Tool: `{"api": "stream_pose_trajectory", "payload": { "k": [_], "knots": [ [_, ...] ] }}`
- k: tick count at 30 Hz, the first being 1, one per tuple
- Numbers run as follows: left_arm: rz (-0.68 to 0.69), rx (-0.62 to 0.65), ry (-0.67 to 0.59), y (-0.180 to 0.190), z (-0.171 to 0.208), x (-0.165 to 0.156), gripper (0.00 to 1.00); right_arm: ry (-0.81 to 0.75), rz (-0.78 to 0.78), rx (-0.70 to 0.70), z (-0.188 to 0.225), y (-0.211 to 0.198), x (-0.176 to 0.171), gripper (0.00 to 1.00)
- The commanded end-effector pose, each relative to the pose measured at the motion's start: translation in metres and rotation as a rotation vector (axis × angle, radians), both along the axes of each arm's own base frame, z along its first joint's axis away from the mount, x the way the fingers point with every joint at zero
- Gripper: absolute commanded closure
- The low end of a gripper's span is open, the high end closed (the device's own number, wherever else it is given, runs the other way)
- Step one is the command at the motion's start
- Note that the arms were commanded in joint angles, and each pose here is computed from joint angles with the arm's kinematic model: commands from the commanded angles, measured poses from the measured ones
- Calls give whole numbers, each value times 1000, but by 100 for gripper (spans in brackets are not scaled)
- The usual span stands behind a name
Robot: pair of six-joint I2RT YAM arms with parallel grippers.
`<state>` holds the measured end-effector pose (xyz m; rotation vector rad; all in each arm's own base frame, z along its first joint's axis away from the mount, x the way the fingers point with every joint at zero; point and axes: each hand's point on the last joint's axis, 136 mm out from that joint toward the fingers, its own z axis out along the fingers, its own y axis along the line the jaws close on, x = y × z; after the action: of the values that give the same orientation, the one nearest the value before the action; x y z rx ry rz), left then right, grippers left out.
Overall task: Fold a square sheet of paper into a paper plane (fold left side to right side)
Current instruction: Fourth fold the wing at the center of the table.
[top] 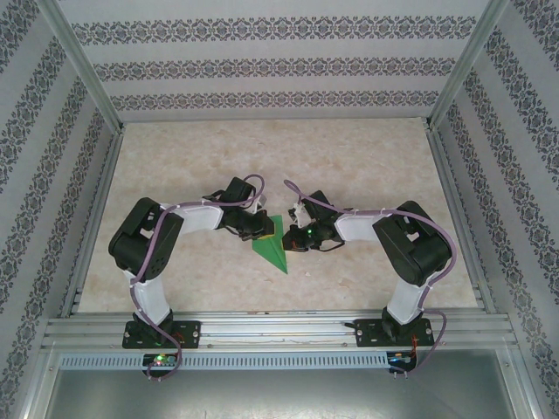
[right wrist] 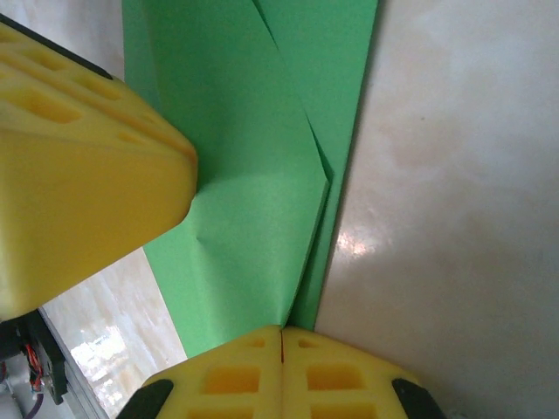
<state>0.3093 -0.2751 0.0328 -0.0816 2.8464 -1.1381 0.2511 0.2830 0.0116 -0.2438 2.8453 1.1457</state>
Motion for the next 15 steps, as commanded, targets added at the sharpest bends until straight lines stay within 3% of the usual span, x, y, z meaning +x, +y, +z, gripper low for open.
{"api": "stream_pose_trajectory", "payload": {
  "k": [1,15],
  "knots": [
    [-5,57,7,6,-13,-2,88,72,-24,-240,-59,-38,-20,100],
    [16,119,65,21,-43,-15,93,77,-10,-247,-58,-38,-22,100]
  ]
}}
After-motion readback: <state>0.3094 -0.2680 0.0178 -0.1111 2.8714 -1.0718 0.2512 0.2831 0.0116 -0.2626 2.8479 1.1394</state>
